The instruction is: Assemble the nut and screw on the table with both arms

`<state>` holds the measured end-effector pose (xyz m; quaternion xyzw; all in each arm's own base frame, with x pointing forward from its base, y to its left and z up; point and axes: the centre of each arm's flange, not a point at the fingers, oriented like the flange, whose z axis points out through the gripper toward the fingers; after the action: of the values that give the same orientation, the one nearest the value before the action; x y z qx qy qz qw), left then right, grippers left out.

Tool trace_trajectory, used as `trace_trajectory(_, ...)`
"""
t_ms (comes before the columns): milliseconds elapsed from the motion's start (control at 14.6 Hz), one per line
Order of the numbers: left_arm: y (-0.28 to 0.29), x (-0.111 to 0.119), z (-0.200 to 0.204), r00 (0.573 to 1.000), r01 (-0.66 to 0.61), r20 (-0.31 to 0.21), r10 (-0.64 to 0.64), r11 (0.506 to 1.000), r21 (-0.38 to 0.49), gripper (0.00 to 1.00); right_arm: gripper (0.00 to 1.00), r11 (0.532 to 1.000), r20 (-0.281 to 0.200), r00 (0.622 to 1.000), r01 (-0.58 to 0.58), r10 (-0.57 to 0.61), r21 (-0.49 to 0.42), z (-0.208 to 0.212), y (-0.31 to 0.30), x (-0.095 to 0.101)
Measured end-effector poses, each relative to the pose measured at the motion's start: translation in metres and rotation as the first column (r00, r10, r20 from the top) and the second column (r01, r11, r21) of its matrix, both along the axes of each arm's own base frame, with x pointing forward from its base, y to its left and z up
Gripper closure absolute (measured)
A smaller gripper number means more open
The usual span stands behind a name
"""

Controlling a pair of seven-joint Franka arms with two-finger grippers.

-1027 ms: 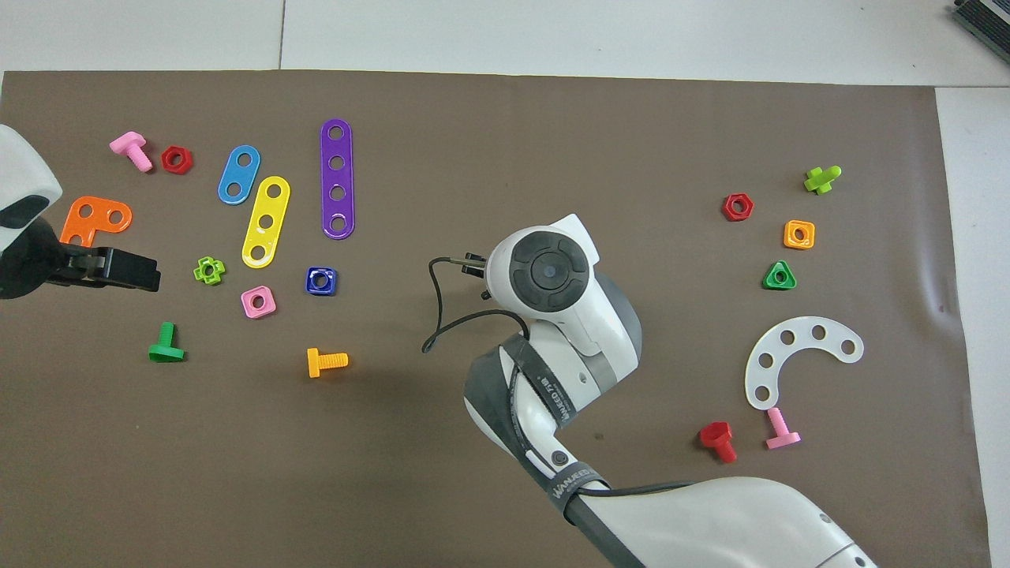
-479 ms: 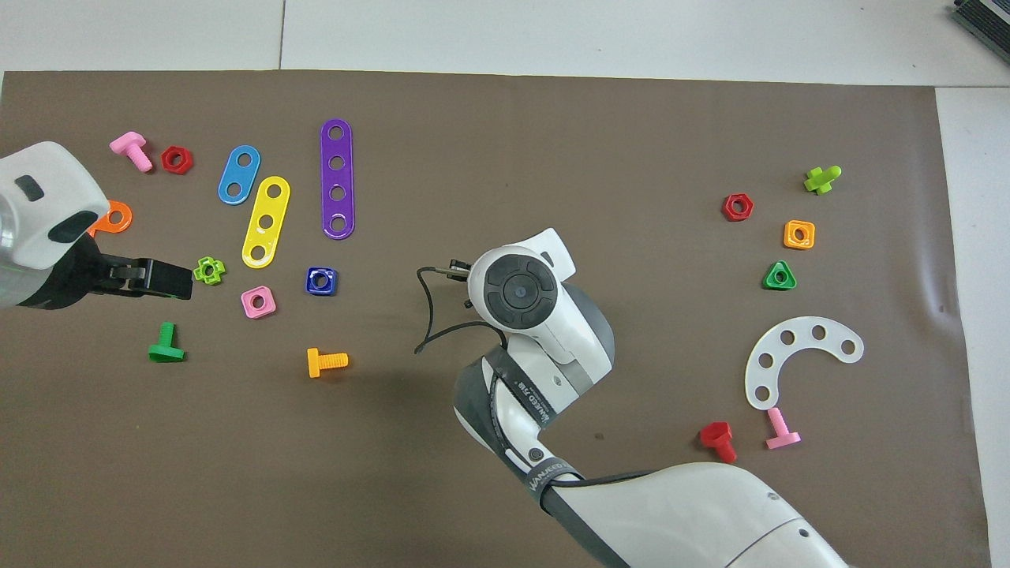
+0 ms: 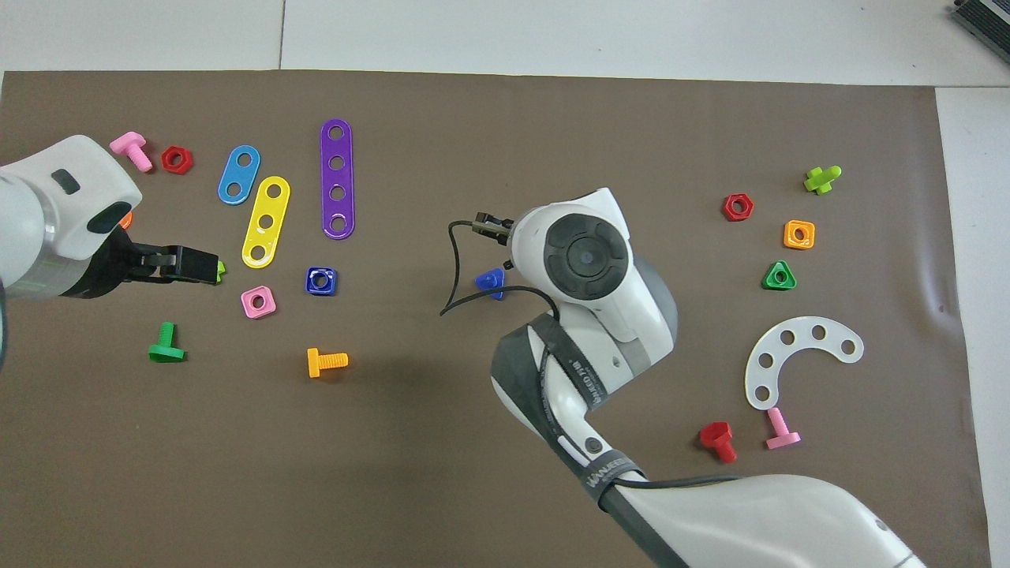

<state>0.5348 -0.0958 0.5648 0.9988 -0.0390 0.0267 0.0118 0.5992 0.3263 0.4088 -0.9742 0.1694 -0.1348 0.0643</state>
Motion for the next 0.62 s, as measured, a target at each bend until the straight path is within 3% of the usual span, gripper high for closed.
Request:
trace_trajectory(342, -0.031, 0.033, -0.06, 1.0, -0.016, 0.011, 0.016, 1.0, -0.01, 0.02, 0.0, 0.995, -0.004, 0.998, -0.065, 0.065, -0.079, 0.086, -0.132, 0.021)
trace_trajectory(616, -0.035, 0.048, -0.115, 0.999, -0.018, 0.039, 0.019, 1.0, -0.018, 0.04, 0.0, 0.978, -0.066, 0.987, -0.152, 0.143, -0.143, 0.146, -0.237, 0.006)
